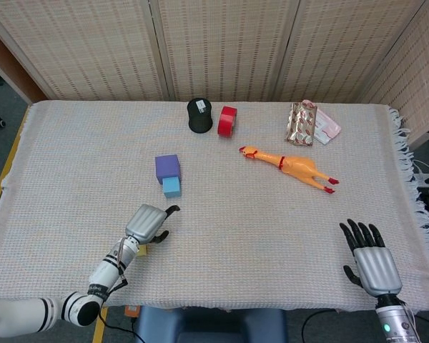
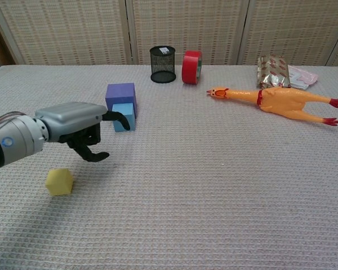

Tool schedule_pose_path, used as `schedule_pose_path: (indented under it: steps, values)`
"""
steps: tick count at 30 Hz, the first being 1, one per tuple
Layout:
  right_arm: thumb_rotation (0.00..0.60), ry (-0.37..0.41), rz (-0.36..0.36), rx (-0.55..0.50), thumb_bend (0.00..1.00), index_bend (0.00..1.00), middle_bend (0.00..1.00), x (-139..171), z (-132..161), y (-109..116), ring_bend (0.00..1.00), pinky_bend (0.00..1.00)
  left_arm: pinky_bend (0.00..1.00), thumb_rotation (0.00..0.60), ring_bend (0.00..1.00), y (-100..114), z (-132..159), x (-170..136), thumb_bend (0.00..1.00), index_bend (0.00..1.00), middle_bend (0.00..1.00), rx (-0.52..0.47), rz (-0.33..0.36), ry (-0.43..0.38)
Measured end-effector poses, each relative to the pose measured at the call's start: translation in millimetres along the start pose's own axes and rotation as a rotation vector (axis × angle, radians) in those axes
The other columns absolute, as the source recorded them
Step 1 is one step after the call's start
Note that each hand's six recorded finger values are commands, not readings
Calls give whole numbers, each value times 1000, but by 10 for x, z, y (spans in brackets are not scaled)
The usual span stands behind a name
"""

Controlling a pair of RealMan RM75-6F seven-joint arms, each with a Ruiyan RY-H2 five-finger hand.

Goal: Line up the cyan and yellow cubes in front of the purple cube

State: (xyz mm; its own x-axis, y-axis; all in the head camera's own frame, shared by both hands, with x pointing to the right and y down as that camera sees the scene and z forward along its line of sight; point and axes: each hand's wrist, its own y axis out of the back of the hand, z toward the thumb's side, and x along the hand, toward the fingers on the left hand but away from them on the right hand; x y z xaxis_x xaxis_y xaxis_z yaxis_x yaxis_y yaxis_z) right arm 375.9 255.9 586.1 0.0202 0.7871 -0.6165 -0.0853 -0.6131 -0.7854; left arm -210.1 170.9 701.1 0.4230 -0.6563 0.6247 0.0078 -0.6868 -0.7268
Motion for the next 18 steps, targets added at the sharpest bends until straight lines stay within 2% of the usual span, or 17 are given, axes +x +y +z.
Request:
schedule_pose_path:
  steps: [4,9,13,18]
  values:
    - [600,18,-1,0,51,0,0,27,30,3,0,0,1000,600,1000,5,-82,-298,337,243,1000,-53,23,40]
    - [600,36,-10,-6,52,0,0,72,50,28,0,0,1000,600,1000,-148,-200,-640,333,223,1000,-89,-38,89]
    - [600,47,-13,-10,52,0,0,100,57,39,0,0,1000,600,1000,-218,-237,-729,331,213,1000,-69,-55,108]
    - [600,56,-14,-13,52,0,0,120,63,47,0,0,1000,600,1000,-297,-253,-770,330,230,1000,5,-32,130]
